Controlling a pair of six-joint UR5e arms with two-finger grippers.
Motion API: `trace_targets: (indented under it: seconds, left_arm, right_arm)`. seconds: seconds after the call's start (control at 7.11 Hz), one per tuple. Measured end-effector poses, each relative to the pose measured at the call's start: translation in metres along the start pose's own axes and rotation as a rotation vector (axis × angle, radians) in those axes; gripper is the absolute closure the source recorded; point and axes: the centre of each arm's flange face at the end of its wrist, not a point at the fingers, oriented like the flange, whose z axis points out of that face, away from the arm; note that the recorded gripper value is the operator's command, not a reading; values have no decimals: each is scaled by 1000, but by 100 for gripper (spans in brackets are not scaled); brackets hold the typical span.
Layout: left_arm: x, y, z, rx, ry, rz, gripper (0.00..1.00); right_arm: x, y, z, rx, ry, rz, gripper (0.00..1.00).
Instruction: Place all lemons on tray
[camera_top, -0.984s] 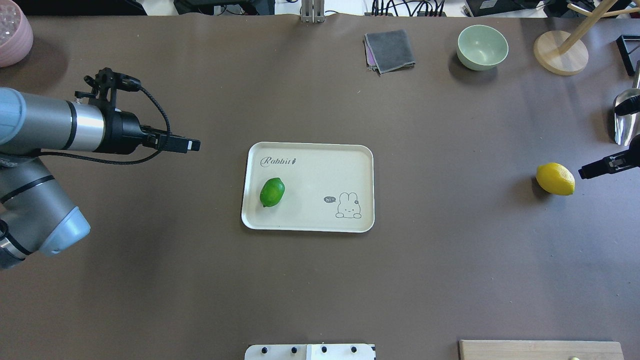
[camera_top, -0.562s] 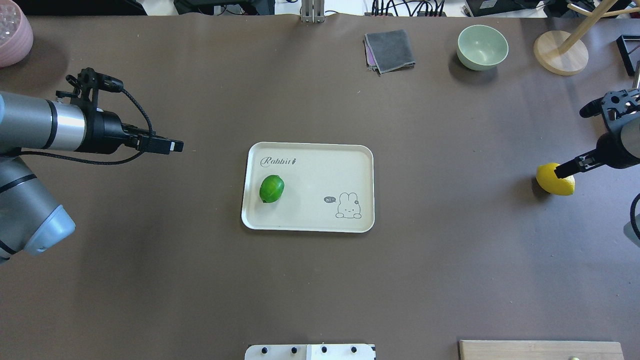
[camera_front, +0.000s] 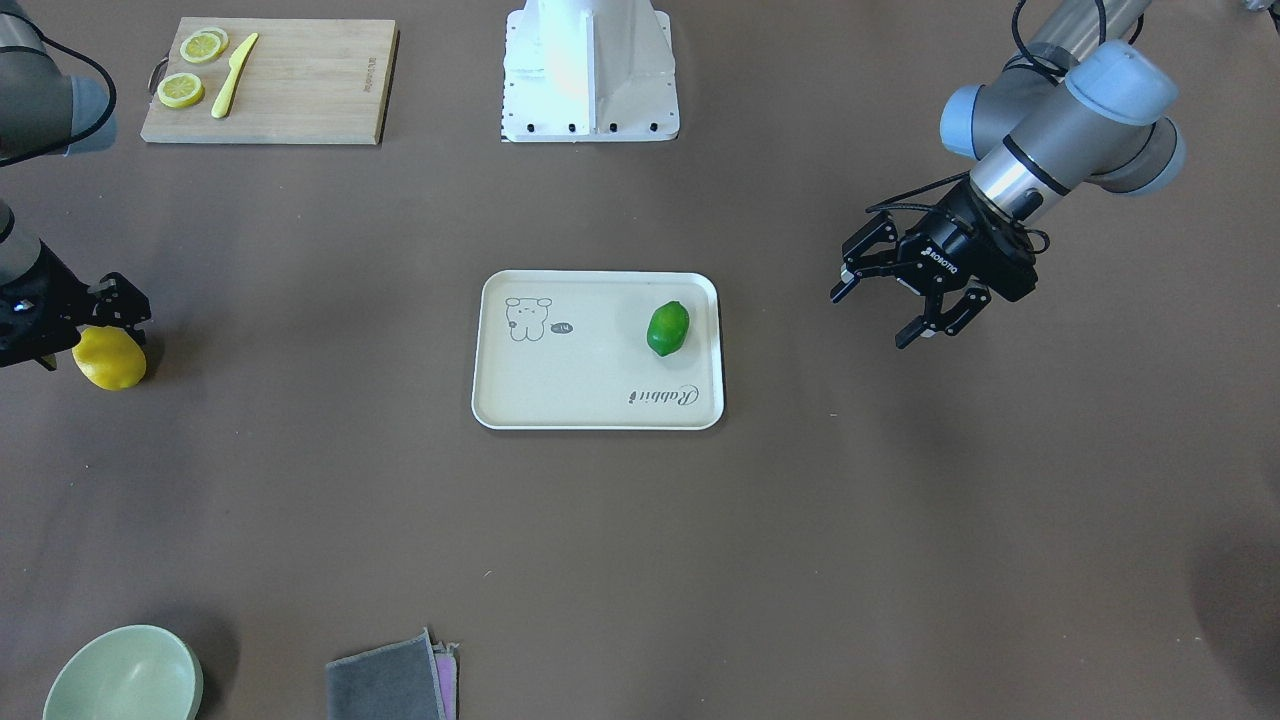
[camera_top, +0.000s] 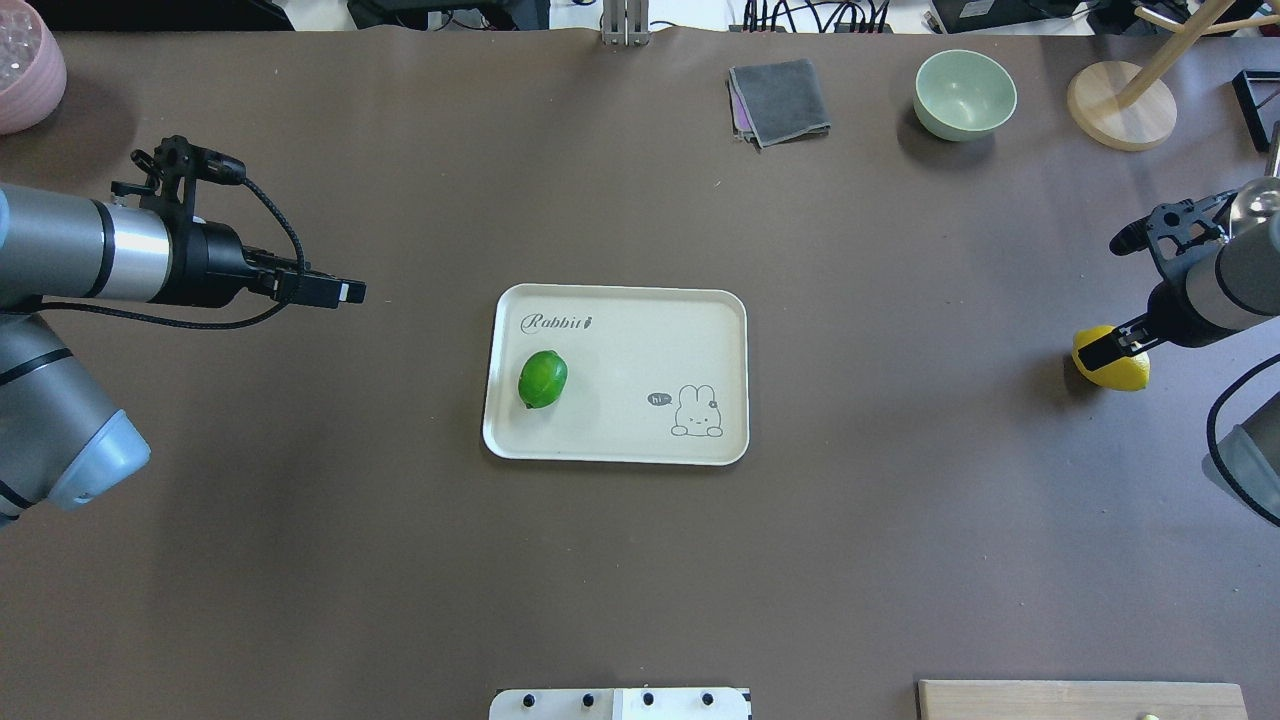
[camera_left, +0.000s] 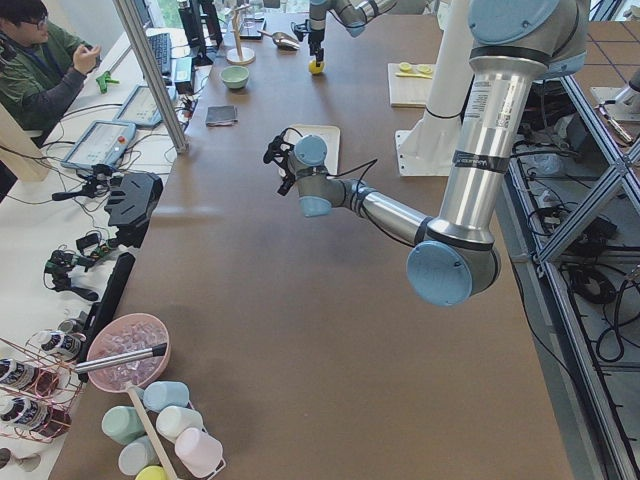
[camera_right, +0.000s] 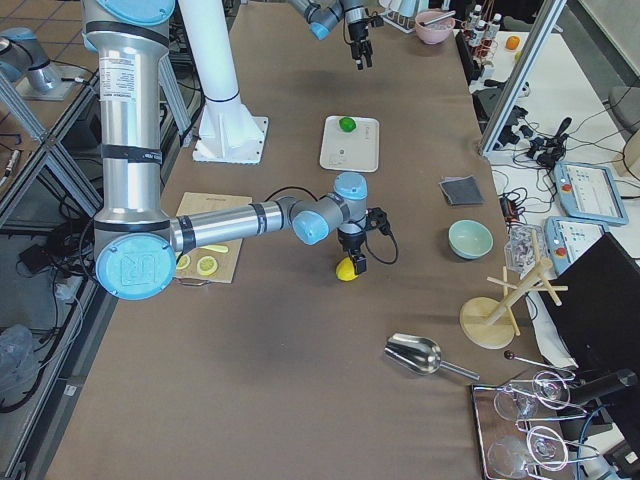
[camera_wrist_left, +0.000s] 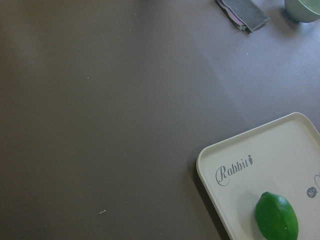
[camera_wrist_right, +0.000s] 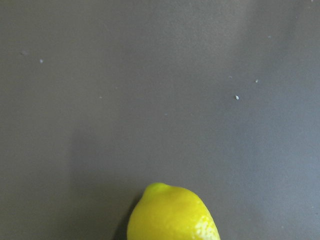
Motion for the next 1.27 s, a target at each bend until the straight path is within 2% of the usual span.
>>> trace_targets:
  seconds: [0.14, 0.28, 0.42, 0.56, 0.7, 0.98, 1.12, 1.27]
  left_arm:
    - [0, 0, 0, 1, -1, 0, 2]
    - [0, 0, 0, 1, -1, -1, 2]
    - [0, 0, 0, 1, -2, -1, 2]
    - [0, 0, 0, 1, -1, -1, 2]
    - [0, 0, 0, 1, -1, 0, 2]
    - [1, 1, 1, 0, 1, -4, 2]
    - [2, 1, 1, 0, 2, -7, 2]
    - [2, 0, 2, 0, 2, -8, 2]
  right_arm:
    - [2, 3, 10, -14, 17, -14, 4]
    - [0, 5, 18, -27, 26, -23, 39]
    - [-4, 7, 25, -37, 35, -32, 90]
    - [-6, 8, 30, -42, 44, -38, 100]
    - [-9, 8, 29, -38, 46, -41, 100]
    - [-29, -3, 1, 18, 18, -13, 100]
    - [-44, -14, -17, 54, -6, 81, 100]
    - [-71, -30, -32, 91, -43, 233, 100]
